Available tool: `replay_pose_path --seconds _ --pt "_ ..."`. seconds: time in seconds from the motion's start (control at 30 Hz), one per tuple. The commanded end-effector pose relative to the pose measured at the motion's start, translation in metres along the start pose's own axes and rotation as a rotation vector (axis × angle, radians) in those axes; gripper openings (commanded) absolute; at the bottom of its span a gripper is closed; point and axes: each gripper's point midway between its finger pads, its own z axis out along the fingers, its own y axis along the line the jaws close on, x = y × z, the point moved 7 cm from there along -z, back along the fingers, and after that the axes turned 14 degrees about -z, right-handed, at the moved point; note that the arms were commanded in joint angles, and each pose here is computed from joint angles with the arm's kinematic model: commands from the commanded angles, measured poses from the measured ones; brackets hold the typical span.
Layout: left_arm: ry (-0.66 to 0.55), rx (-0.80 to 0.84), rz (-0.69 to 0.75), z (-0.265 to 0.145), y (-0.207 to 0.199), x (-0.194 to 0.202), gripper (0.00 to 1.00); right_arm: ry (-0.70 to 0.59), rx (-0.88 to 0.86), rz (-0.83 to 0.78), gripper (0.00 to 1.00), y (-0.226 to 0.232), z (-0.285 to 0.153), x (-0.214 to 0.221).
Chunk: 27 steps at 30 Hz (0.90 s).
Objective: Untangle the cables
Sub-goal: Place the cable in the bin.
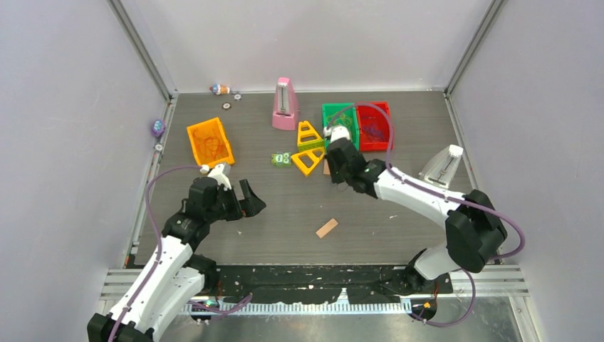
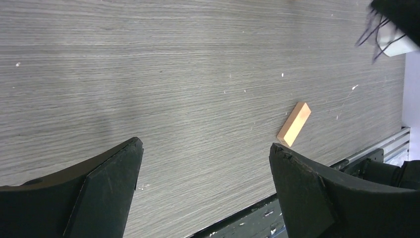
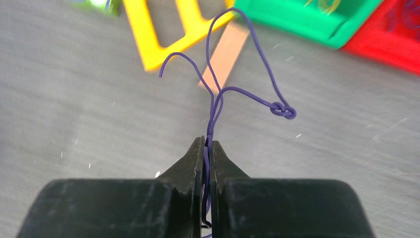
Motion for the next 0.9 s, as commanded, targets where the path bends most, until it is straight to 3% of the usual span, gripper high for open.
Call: replay_pose_path --seconds 0.0,0.23,0.5,0.87 --pt "0.011 0.034 0.028 0.002 -0.007 -0.005 0.99 -0.070 0.041 0.034 0.05 -0.049 -0.015 -0.036" --pt "0.084 0.107 0.025 0.010 -0.014 -0.001 0.97 -0.131 0.120 0.192 0.05 -0.137 -0.009 -0.082" --pt "0.118 0.135 0.028 0.016 -0.021 0.002 1.00 -0.003 0.270 0.205 0.05 -0.213 0.056 -0.105" --pt "0.075 0.129 0.038 0.018 -0.024 -0.005 1.00 0.174 0.249 0.146 0.05 -0.241 0.148 -0.074"
